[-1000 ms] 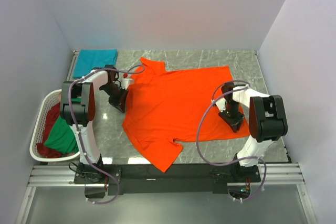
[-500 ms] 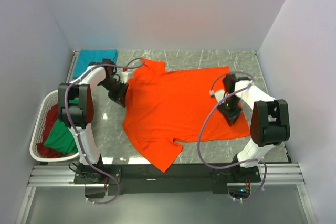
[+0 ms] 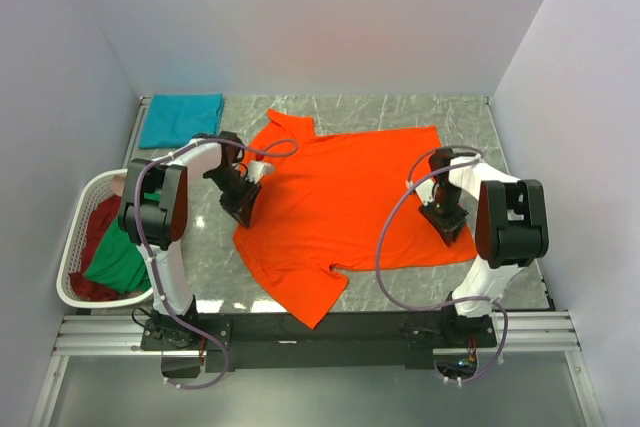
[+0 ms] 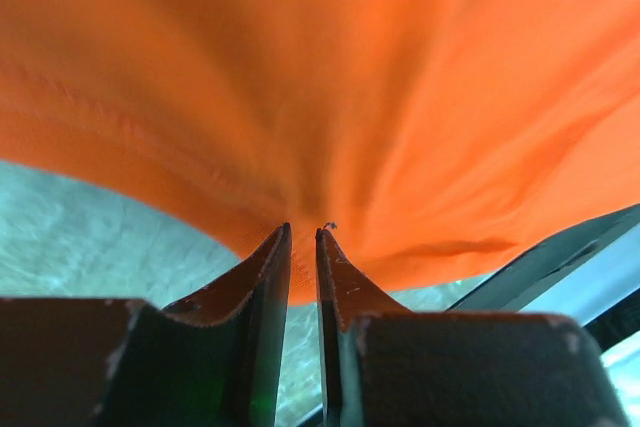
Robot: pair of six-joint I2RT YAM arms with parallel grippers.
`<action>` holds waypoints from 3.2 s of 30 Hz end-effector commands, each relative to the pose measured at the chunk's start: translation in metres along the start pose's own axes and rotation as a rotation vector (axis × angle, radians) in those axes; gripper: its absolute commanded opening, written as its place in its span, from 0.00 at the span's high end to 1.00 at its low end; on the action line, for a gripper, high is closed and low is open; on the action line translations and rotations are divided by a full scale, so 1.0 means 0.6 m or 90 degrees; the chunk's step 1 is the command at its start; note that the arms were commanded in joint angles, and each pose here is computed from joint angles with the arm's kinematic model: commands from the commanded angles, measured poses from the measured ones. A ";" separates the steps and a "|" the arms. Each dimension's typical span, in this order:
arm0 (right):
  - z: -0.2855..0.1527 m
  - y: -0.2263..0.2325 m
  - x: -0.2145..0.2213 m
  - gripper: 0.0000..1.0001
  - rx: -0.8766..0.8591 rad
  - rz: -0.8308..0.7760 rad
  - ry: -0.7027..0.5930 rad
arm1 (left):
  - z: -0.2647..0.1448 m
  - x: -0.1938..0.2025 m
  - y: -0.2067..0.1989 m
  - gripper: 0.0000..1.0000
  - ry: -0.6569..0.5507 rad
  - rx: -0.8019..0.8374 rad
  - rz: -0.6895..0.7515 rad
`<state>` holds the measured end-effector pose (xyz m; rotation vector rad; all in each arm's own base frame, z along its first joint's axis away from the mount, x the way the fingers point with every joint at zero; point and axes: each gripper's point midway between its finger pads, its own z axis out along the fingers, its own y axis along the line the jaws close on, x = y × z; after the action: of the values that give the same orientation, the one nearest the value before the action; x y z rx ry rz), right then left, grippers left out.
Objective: Fold and stack the t-shirts
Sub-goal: Flatten the tshirt out
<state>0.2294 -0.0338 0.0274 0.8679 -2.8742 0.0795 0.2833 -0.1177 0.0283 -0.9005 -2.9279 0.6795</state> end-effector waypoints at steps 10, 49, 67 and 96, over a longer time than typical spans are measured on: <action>0.028 0.056 0.070 0.70 -0.011 -0.078 0.085 | -0.002 0.091 0.033 0.77 0.114 -0.082 0.017; -0.193 -0.346 -0.430 0.56 0.099 0.283 -0.504 | -0.253 -0.532 0.203 0.30 -0.640 -0.114 -0.064; -0.131 -0.348 -0.470 0.46 0.074 0.282 -0.478 | -0.140 -0.526 0.258 0.28 -0.578 -0.129 -0.123; -0.070 -0.325 -0.469 0.39 0.086 0.301 -0.377 | -0.093 -0.551 0.250 0.28 -0.591 -0.050 -0.172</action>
<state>0.5691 -0.0349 0.0236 0.2546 -3.5968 0.0018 0.6382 -0.1533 0.0479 -0.1659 -3.7542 1.1455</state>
